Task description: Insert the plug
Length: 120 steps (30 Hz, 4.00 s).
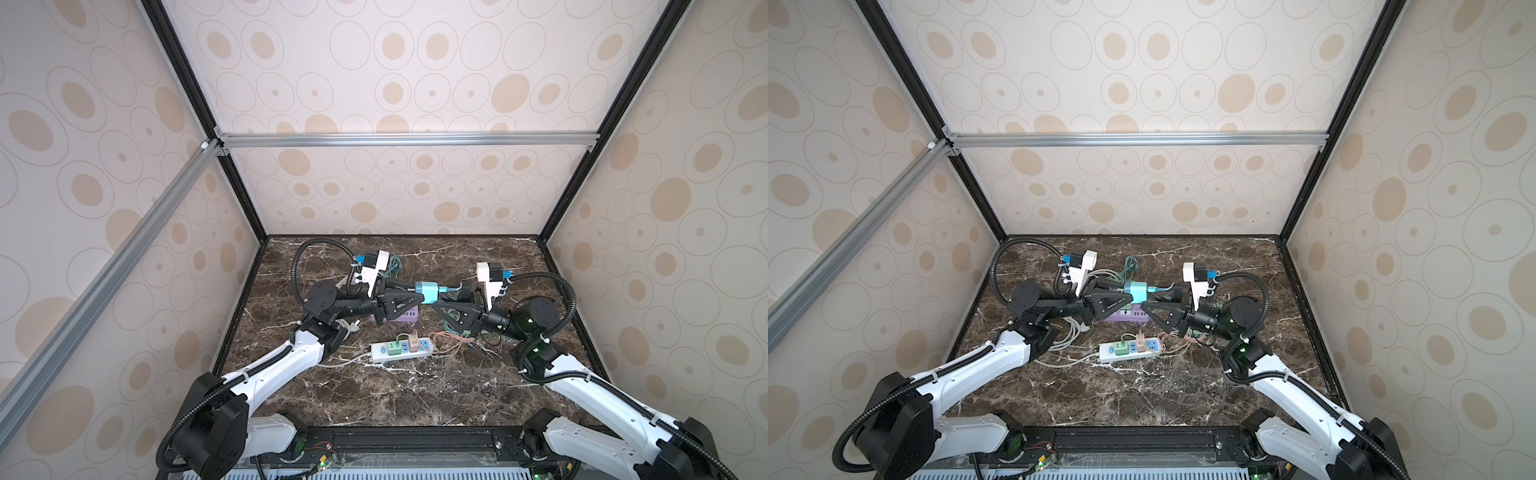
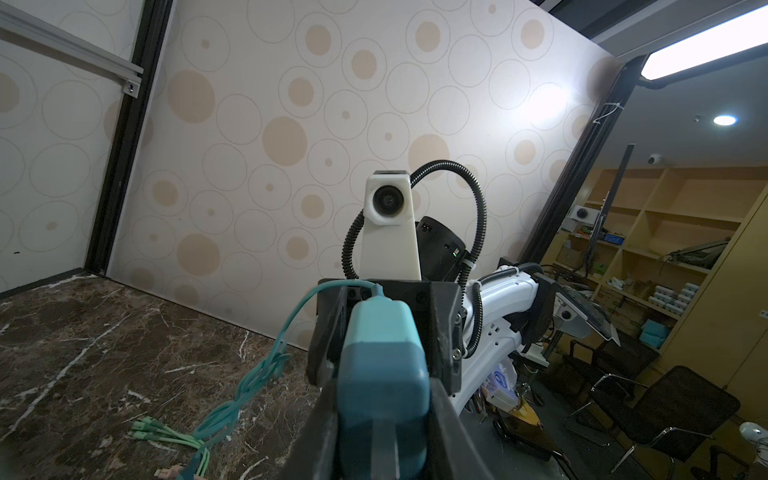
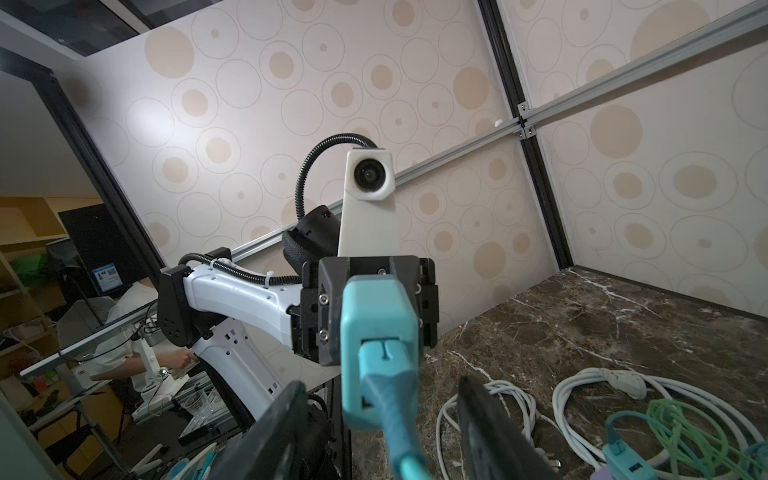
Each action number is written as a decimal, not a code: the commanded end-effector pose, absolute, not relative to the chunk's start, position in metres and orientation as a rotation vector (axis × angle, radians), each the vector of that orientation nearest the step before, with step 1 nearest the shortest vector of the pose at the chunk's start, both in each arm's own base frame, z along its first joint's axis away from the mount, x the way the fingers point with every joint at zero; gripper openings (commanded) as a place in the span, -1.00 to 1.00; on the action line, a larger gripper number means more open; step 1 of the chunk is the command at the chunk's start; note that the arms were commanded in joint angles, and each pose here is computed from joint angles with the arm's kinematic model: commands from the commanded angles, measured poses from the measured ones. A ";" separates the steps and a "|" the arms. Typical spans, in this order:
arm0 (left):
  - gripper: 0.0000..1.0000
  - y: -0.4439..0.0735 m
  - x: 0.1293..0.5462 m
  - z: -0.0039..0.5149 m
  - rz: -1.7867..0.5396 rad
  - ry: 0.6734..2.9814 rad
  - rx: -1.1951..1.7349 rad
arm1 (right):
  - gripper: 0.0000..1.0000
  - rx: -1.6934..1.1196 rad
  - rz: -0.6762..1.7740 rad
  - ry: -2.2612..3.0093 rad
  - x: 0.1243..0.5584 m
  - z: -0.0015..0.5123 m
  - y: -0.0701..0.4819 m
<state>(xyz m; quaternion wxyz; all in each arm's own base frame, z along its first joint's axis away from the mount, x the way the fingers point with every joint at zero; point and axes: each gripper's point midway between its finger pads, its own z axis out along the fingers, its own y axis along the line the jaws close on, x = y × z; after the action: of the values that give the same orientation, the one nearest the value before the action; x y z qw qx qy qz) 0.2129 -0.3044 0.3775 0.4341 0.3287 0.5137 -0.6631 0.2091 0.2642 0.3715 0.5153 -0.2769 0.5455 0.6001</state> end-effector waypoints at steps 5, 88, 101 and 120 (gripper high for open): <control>-1.00 -0.297 0.195 0.393 -1.652 1.163 0.890 | 0.10 -0.707 1.481 1.187 0.206 0.403 0.267; 0.54 -0.300 0.230 0.286 -1.138 1.626 0.822 | -0.58 -0.562 0.753 1.273 0.284 0.527 0.186; 0.37 -0.392 0.222 0.236 -1.022 1.762 0.991 | -0.59 -0.461 0.713 1.325 0.294 0.516 0.173; 0.10 -0.461 0.211 0.166 -0.942 1.858 1.201 | -0.61 -0.418 0.670 1.358 0.295 0.503 0.164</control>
<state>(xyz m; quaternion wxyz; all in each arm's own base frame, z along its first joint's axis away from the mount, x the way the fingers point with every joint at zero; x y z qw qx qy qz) 0.2114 -0.4468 0.1537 0.3487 0.4440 0.7409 -0.3637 0.3031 0.1694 0.4930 0.6906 -0.1884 0.6267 0.3079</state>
